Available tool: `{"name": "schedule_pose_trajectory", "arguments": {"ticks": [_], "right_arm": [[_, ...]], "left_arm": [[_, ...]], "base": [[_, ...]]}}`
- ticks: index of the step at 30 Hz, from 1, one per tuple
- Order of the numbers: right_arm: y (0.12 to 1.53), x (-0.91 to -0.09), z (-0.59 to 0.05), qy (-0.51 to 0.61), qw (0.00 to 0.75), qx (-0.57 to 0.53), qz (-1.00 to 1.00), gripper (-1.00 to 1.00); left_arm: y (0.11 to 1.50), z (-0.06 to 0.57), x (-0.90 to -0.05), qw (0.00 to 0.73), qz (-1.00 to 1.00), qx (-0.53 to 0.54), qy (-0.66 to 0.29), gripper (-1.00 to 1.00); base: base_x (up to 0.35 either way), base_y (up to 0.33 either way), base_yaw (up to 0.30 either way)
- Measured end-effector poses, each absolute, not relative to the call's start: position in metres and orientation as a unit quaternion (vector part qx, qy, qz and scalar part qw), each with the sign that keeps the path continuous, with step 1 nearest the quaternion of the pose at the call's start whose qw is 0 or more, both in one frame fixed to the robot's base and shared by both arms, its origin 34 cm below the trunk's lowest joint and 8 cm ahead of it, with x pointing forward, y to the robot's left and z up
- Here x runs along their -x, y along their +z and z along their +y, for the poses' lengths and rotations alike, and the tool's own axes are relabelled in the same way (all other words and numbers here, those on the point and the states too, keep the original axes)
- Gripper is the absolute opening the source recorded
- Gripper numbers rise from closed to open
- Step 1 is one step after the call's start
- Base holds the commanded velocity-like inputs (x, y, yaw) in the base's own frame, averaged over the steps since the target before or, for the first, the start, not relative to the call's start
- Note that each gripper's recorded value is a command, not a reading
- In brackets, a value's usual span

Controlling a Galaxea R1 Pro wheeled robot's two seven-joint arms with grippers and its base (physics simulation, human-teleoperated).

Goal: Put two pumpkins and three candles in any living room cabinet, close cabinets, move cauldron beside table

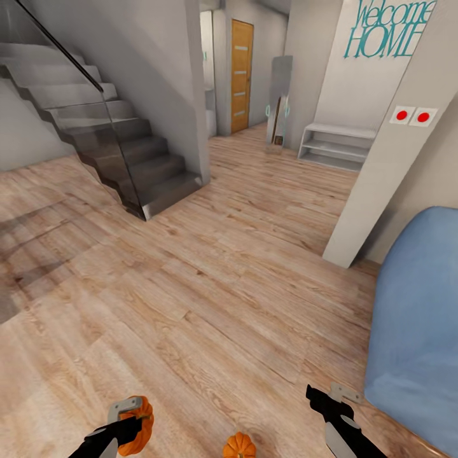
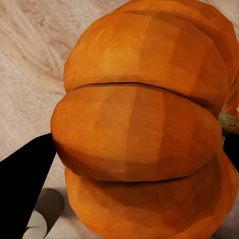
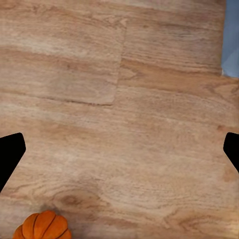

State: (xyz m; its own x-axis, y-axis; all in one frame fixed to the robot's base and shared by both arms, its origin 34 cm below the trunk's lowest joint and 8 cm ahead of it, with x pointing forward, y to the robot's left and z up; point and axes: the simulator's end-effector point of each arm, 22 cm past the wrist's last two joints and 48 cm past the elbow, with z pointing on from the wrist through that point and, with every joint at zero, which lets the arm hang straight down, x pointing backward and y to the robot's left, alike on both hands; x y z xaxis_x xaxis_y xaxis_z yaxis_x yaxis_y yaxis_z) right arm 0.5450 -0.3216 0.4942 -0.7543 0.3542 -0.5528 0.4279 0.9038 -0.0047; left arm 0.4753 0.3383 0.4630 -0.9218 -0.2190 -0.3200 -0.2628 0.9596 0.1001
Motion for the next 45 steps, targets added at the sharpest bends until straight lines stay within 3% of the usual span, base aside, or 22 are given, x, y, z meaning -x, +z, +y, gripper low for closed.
{"name": "schedule_pose_trajectory", "arguments": {"ticks": [45], "right_arm": [[0.4941, -0.5448, -0.3212, -0.065, 0.281, -0.208, 0.935, 1.0]], "left_arm": [[0.4626, 0.3369, -0.4747, 0.154, 0.978, 0.119, 0.071, -1.0]], "base": [[0.011, 0.004, 0.061]]}}
